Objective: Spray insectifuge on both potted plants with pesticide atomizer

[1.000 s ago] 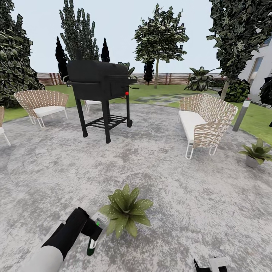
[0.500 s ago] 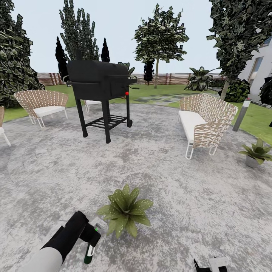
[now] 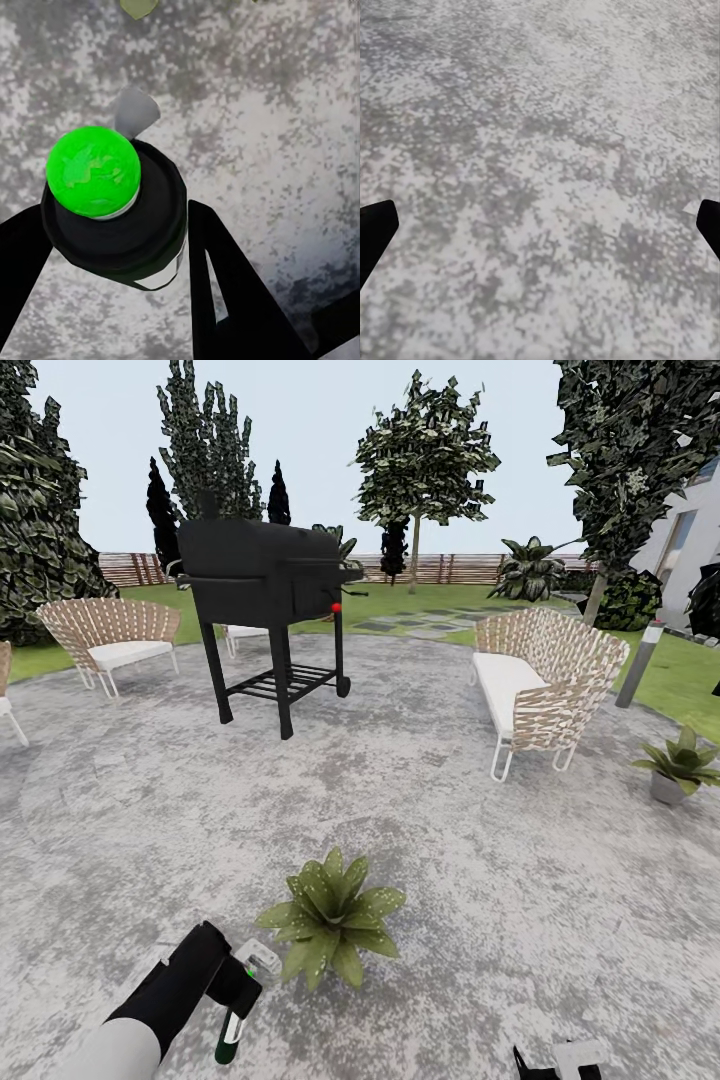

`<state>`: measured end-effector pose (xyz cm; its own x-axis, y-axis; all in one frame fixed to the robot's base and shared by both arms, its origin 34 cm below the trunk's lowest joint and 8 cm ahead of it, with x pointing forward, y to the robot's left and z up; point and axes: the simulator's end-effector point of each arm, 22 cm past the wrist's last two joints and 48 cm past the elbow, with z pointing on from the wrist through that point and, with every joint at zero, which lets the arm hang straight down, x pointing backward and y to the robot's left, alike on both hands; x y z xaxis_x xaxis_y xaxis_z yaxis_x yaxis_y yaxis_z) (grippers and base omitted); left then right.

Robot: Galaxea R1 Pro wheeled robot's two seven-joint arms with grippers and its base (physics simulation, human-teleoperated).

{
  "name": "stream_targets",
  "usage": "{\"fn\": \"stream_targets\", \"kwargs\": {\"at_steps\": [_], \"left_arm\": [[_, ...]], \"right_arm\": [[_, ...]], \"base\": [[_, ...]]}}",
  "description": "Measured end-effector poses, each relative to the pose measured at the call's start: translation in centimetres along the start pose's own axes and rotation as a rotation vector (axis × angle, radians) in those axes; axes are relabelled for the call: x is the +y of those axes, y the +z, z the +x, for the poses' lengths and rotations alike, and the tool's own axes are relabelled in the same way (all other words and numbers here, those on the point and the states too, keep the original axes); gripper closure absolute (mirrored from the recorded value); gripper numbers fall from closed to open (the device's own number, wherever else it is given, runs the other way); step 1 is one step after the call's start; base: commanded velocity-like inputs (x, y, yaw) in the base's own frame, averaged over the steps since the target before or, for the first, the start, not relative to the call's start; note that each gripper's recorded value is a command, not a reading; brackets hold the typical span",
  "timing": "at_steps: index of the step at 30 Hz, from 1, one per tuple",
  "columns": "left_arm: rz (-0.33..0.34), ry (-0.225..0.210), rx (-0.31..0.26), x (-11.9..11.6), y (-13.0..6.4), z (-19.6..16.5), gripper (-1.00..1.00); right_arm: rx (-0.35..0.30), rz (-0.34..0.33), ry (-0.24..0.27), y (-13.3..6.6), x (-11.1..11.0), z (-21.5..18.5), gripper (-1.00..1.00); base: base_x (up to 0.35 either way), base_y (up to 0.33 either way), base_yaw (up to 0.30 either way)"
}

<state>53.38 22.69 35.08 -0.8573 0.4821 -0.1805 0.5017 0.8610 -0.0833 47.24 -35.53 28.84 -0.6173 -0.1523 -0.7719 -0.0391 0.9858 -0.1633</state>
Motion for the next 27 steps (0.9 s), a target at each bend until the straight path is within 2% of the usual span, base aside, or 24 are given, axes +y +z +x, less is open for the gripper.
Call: {"fn": "stream_targets", "kwargs": {"at_steps": [5, 15, 17, 19, 22, 27], "left_arm": [[0.000, 0.003, 0.000, -0.2, 0.0, -0.1, 1.00], [-0.009, -0.004, 0.011, 0.5, 0.1, 0.6, 1.00], [0.001, -0.008, 0.053, -0.1, 1.2, 2.5, 1.00], [-0.024, -0.009, 0.093, 0.3, 2.0, 4.2, 1.00], [-0.050, -0.014, 0.121, 0.6, 2.6, 5.6, 1.00], [-0.050, -0.024, 0.084, 0.4, 2.2, 4.0, 1.00]], "right_arm": [[0.000, 0.001, 0.000, 0.0, 0.0, 0.0, -1.00], [0.000, 0.000, 0.000, 0.0, 0.0, 0.0, -1.00], [0.000, 0.000, 0.000, 0.0, 0.0, 0.0, -1.00], [0.000, -0.001, 0.000, 0.0, 0.0, 0.0, -1.00], [0.001, -0.001, 0.000, 0.0, 0.0, 0.0, -1.00], [0.001, 0.000, 0.000, 0.0, 0.0, 0.0, -1.00]], "base": [[0.210, 0.133, 0.000], [0.014, 0.009, 0.000], [0.014, 0.003, 0.000], [0.029, 0.092, 0.000], [0.006, 0.037, 0.000], [0.001, 0.003, 0.000]]}}
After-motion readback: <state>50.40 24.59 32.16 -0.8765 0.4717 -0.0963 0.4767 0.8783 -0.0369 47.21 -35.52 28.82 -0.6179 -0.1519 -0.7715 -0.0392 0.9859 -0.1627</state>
